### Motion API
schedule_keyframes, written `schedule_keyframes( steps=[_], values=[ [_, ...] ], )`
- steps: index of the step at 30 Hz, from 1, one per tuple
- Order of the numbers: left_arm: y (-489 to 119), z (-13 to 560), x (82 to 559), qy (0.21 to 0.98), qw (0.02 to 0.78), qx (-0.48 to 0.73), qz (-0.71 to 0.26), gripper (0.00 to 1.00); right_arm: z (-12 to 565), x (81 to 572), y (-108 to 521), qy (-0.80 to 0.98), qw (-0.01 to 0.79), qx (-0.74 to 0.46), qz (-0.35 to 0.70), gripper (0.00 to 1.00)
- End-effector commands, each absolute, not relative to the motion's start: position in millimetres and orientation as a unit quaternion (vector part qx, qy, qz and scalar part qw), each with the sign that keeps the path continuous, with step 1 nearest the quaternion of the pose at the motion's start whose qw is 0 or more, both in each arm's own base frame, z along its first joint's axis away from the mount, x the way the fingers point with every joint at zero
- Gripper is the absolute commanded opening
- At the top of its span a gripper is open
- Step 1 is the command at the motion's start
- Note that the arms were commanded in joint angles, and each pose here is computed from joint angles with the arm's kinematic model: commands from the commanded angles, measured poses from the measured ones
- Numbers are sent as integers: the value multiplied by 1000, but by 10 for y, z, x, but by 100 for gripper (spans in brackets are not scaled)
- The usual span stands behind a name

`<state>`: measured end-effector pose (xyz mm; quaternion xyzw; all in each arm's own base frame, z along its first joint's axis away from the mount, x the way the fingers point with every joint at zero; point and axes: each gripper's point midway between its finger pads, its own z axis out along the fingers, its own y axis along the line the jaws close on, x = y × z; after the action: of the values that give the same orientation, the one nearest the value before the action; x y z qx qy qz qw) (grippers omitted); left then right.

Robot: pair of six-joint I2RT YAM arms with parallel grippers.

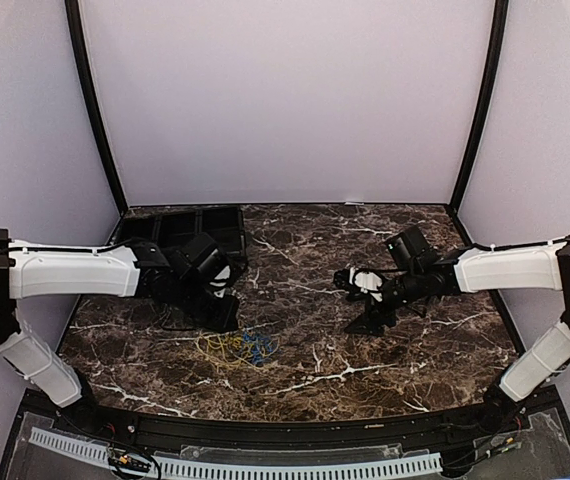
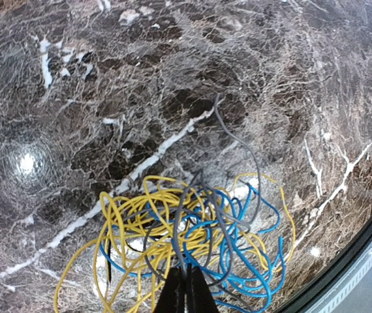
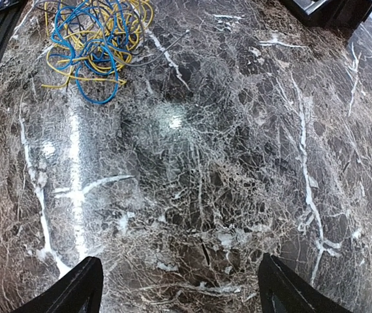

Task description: Untangle the cables

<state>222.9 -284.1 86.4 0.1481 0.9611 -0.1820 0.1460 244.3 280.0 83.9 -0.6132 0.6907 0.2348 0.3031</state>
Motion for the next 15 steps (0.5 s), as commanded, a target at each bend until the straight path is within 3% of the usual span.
schedule_keyframes(
  steps=[1, 8, 15],
  values=[
    [-2954, 1454, 2356, 927, 229, 185, -231, 0, 1179, 2605, 2953, 693, 347, -579, 253, 83],
    [-2998, 1946, 2323, 886, 296, 215, -285, 0, 1854, 2650, 3421, 660, 361, -591, 290, 83],
    [-2925, 2099, 2288, 868, 332, 191, -316, 0, 1964, 2570, 4013, 653, 360, -600, 290, 82]
  ],
)
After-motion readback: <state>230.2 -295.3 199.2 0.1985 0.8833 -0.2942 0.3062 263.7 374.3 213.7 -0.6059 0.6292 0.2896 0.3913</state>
